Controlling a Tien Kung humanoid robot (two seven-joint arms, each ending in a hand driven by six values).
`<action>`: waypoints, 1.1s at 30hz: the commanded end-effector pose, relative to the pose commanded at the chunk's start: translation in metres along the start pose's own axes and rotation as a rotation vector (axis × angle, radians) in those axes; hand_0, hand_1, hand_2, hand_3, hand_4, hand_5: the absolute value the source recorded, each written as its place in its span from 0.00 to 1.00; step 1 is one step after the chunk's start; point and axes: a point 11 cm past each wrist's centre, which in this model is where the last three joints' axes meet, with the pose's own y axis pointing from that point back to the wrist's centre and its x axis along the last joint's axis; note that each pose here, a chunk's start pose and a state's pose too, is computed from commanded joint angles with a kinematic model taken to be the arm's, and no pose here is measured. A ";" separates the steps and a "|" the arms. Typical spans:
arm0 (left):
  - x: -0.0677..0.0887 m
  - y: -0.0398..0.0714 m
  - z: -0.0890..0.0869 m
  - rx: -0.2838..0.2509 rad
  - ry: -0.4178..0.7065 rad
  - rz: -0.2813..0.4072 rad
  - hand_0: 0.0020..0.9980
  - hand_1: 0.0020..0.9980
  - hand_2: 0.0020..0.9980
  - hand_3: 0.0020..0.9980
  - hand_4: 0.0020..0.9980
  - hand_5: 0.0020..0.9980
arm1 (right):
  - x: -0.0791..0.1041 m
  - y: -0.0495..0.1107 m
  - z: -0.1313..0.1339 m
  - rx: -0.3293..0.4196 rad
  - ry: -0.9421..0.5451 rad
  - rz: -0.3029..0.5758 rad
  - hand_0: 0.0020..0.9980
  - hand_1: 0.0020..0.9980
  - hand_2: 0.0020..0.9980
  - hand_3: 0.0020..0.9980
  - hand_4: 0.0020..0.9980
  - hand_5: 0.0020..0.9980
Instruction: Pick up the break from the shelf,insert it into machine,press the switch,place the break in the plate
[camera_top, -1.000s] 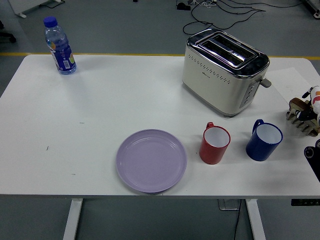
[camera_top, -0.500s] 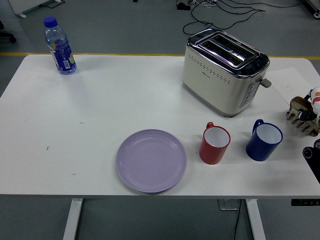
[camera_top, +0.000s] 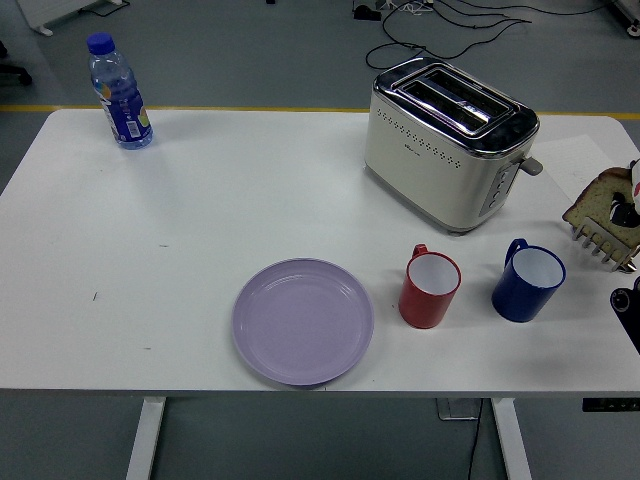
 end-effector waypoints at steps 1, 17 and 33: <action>0.000 0.000 0.000 0.000 0.000 0.000 0.67 0.69 0.72 0.74 0.43 0.98 | 0.001 0.000 0.000 0.001 -0.001 0.003 0.34 0.39 0.45 0.51 0.32 0.00; 0.000 0.000 0.001 -0.001 0.001 0.001 0.67 0.69 0.72 0.74 0.43 0.98 | 0.101 0.007 -0.024 0.118 -0.042 0.242 0.32 0.36 0.42 0.50 0.31 0.00; 0.000 0.000 0.001 0.002 0.000 0.002 0.67 0.69 0.72 0.74 0.43 0.98 | 0.167 0.023 -0.098 0.286 -0.117 0.361 0.31 0.34 0.41 0.50 0.32 0.00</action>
